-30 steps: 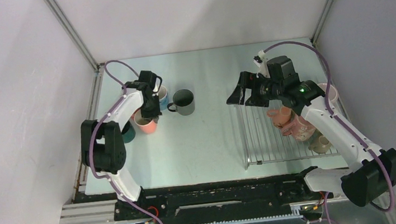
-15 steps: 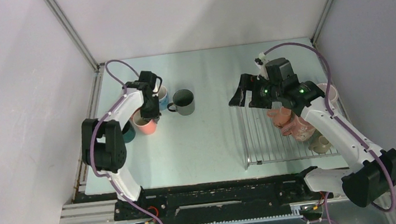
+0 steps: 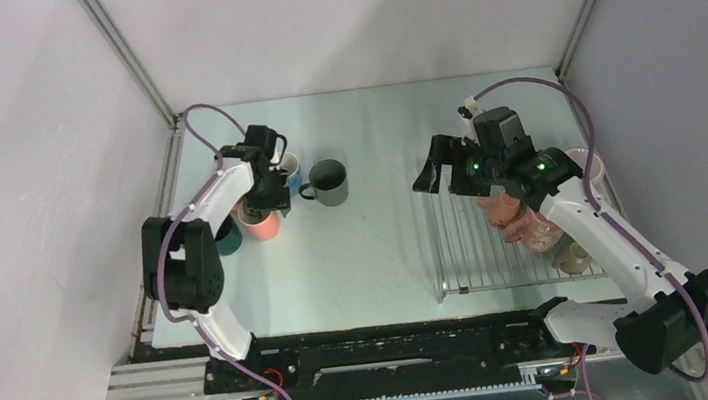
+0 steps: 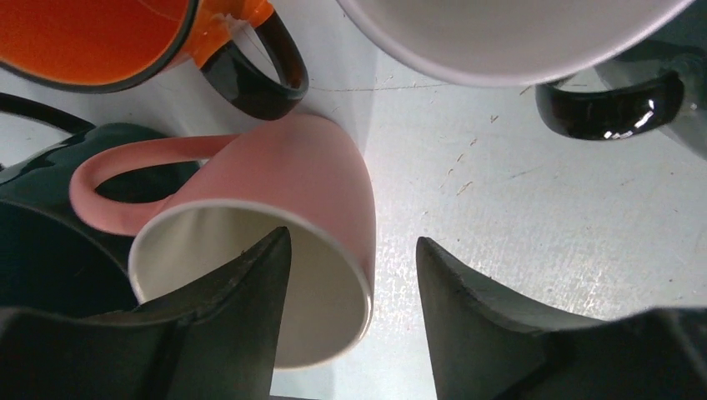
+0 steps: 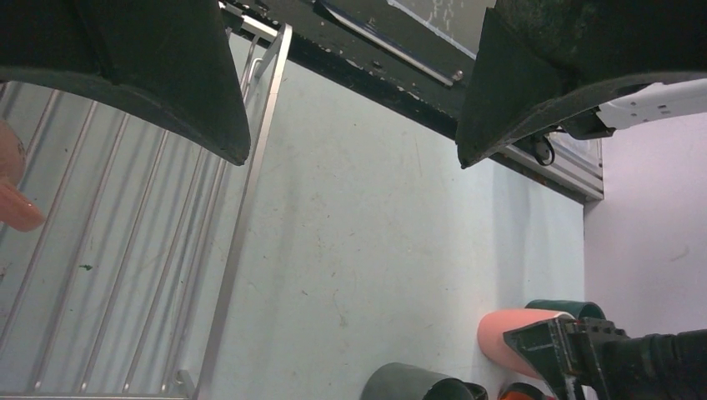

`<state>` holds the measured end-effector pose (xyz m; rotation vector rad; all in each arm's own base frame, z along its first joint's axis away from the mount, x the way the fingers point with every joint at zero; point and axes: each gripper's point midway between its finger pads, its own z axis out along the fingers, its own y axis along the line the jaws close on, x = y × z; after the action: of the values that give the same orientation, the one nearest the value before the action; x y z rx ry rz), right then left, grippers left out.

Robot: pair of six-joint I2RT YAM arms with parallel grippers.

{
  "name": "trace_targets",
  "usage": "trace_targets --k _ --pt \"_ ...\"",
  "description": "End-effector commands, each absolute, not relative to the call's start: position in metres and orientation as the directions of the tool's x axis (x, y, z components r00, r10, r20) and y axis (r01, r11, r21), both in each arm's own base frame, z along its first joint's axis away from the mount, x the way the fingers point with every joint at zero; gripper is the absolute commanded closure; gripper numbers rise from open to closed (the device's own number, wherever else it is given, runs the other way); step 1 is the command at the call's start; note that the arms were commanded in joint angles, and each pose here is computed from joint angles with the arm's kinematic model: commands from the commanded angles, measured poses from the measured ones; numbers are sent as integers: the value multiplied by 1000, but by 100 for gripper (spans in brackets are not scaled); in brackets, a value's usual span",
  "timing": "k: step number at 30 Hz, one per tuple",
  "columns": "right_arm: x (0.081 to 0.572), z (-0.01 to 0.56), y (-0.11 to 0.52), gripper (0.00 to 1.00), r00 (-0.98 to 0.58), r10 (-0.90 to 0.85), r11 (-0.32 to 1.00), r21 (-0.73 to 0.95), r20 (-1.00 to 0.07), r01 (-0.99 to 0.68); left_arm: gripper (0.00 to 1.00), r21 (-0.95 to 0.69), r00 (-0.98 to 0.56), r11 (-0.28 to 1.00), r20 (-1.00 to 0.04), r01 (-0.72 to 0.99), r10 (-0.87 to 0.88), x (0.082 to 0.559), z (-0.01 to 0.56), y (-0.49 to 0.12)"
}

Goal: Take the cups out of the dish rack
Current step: Place the cup at the center of the board.

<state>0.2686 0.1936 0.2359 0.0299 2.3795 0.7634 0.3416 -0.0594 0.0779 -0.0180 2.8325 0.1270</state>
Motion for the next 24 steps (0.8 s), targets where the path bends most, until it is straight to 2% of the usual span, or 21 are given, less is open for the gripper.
trace_targets --k 1,9,14,24 --pt "267 245 188 0 -768 205 847 503 -607 -171 34 72 -898 997 -439 -27 7 356 126 -60" --pt "269 236 160 0 -738 238 913 404 -631 -52 18 50 -840 999 -542 -11 18 351 167 -70" --pt "271 227 129 0 -707 259 953 293 -658 76 2 15 -779 999 -626 31 34 348 200 -87" --pt "269 207 78 0 -688 267 955 88 -675 284 0 -91 -660 980 -749 175 48 327 252 -135"
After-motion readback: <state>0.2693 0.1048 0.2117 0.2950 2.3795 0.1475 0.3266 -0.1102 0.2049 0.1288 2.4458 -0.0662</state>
